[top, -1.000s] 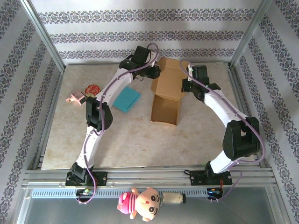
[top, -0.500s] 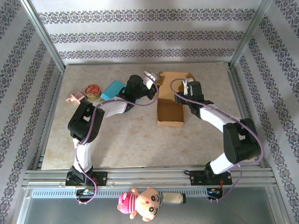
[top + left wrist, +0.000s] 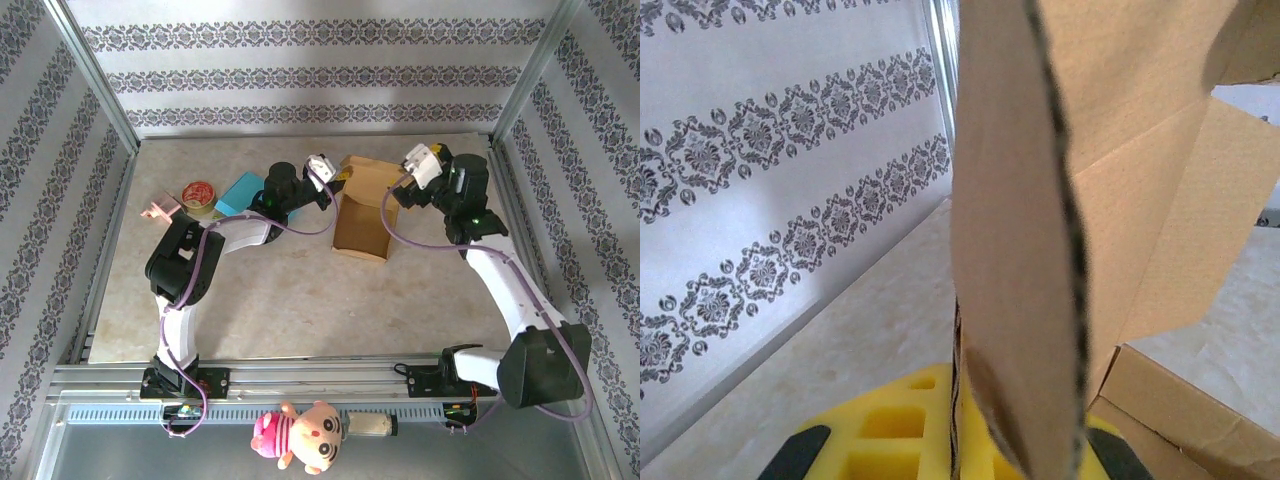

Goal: Fold the paper box

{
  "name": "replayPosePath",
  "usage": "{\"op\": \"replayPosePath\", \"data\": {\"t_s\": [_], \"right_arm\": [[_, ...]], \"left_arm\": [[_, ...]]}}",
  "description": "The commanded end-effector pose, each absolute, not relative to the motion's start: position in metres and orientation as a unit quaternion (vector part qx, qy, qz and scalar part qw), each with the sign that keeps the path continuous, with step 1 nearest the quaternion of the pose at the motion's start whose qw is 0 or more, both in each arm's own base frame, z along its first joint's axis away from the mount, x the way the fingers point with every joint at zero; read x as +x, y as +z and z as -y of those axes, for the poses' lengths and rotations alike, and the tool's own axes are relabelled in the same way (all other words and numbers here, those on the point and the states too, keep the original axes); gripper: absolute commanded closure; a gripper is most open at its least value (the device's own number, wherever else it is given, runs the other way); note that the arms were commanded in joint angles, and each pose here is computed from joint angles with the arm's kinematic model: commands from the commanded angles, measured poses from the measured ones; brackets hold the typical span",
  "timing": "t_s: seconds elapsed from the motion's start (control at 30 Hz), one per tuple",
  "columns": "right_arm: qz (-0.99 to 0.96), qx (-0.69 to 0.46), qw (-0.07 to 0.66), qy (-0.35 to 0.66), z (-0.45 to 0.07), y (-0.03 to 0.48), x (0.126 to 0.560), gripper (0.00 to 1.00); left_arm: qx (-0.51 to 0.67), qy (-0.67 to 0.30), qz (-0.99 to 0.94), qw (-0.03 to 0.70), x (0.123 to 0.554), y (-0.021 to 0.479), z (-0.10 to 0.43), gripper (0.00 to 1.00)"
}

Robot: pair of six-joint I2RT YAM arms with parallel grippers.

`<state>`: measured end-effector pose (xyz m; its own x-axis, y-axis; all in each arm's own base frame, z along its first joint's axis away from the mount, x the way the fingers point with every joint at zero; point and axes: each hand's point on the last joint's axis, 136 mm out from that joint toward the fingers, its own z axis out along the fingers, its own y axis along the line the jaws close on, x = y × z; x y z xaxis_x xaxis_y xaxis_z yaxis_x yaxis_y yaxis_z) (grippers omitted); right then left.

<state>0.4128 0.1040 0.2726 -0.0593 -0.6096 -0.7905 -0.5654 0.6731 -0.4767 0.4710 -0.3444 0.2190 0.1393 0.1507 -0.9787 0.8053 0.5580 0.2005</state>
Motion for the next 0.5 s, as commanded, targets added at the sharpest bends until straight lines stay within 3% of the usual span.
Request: {"op": "replayPosePath", "data": {"t_s": [0.0, 0.13, 0.23, 0.3, 0.47], "right_arm": [[-0.720, -0.485, 0.495, 0.020, -0.121, 0.247, 0.408, 0.14], [-0.742, -0.494, 0.453, -0.004, -0.122, 0.230, 0.424, 0.59], [-0.742, -0.501, 0.445, -0.031, -0.122, 0.227, 0.431, 0.85], [-0.740, -0.501, 0.447, -0.039, -0.123, 0.231, 0.433, 0.90], [-0.731, -0.520, 0.439, -0.051, -0.128, 0.232, 0.431, 0.92]], "left_arm": [[0.412, -0.247, -0.572, 0.665, 0.474, 0.228, 0.345, 1.00], [0.408, -0.245, -0.582, 0.660, 0.479, 0.225, 0.344, 0.98], [0.396, -0.244, -0.599, 0.652, 0.480, 0.225, 0.339, 0.82], [0.389, -0.246, -0.621, 0.634, 0.480, 0.225, 0.334, 0.72], [0.415, -0.233, -0.664, 0.577, 0.465, 0.217, 0.323, 0.62]]}}
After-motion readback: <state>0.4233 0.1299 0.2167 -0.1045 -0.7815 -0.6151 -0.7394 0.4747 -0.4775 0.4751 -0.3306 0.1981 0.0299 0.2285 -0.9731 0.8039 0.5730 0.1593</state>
